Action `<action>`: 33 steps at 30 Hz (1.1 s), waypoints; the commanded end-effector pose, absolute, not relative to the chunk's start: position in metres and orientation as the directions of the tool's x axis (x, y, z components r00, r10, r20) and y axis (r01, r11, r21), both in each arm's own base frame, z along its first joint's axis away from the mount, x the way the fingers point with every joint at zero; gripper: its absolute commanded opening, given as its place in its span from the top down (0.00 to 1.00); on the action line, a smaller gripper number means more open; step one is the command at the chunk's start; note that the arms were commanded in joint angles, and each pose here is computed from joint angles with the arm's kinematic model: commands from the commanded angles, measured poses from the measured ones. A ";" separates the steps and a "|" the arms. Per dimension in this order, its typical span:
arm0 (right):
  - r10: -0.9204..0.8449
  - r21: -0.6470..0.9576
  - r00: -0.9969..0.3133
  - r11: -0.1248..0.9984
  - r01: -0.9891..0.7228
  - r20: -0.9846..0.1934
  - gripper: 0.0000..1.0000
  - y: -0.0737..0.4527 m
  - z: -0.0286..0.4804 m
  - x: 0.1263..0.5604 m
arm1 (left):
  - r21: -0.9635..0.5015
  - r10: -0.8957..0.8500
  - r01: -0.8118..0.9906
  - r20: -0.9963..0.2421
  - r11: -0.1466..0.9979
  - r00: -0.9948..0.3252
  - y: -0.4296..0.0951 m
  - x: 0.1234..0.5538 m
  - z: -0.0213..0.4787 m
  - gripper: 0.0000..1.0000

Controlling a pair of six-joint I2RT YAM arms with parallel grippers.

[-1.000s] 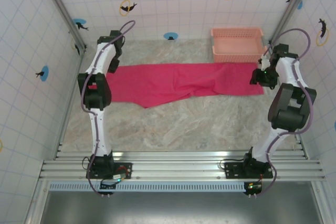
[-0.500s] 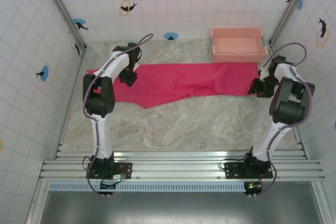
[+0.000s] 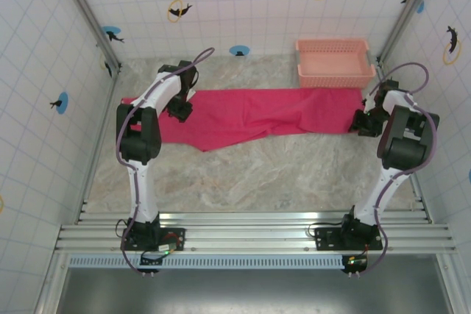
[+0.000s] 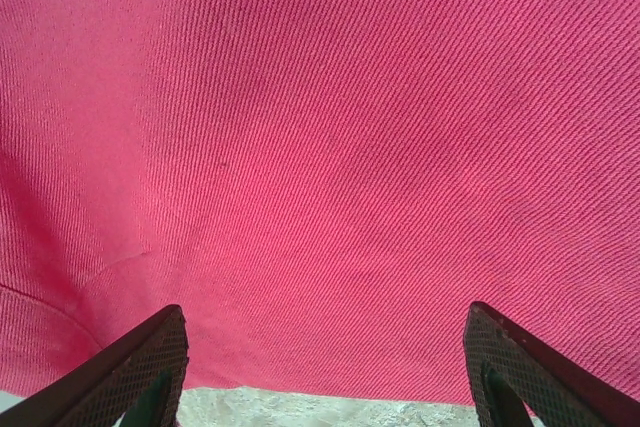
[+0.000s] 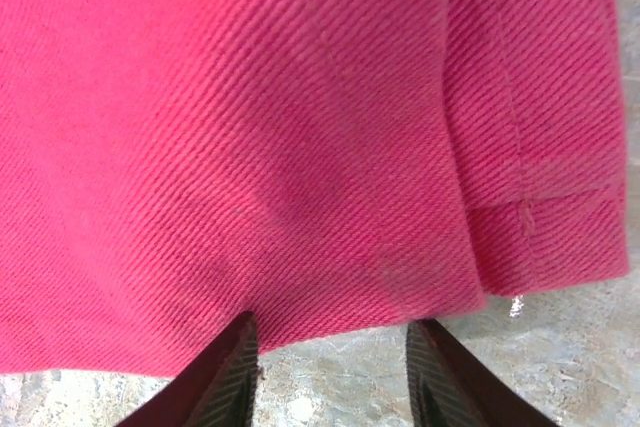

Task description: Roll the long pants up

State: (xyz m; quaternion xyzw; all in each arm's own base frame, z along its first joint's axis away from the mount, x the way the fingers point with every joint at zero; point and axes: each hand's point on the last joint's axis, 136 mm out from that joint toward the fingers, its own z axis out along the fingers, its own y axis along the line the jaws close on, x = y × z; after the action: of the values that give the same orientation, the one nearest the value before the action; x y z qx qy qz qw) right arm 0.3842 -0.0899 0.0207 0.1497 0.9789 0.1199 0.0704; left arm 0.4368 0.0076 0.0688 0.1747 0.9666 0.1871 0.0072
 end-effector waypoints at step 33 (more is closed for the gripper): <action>0.442 0.267 -0.871 0.884 0.383 -0.214 0.96 -0.135 0.051 0.413 | 0.372 0.340 0.394 0.204 0.840 -0.918 0.017 0.415 0.049 0.27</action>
State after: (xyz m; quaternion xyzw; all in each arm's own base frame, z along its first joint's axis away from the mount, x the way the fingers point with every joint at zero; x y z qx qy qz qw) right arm 0.4019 -0.1343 0.0365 0.2179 0.9637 0.0980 0.1189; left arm 0.4172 0.0151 0.0485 0.1852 0.9611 0.1993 -0.0482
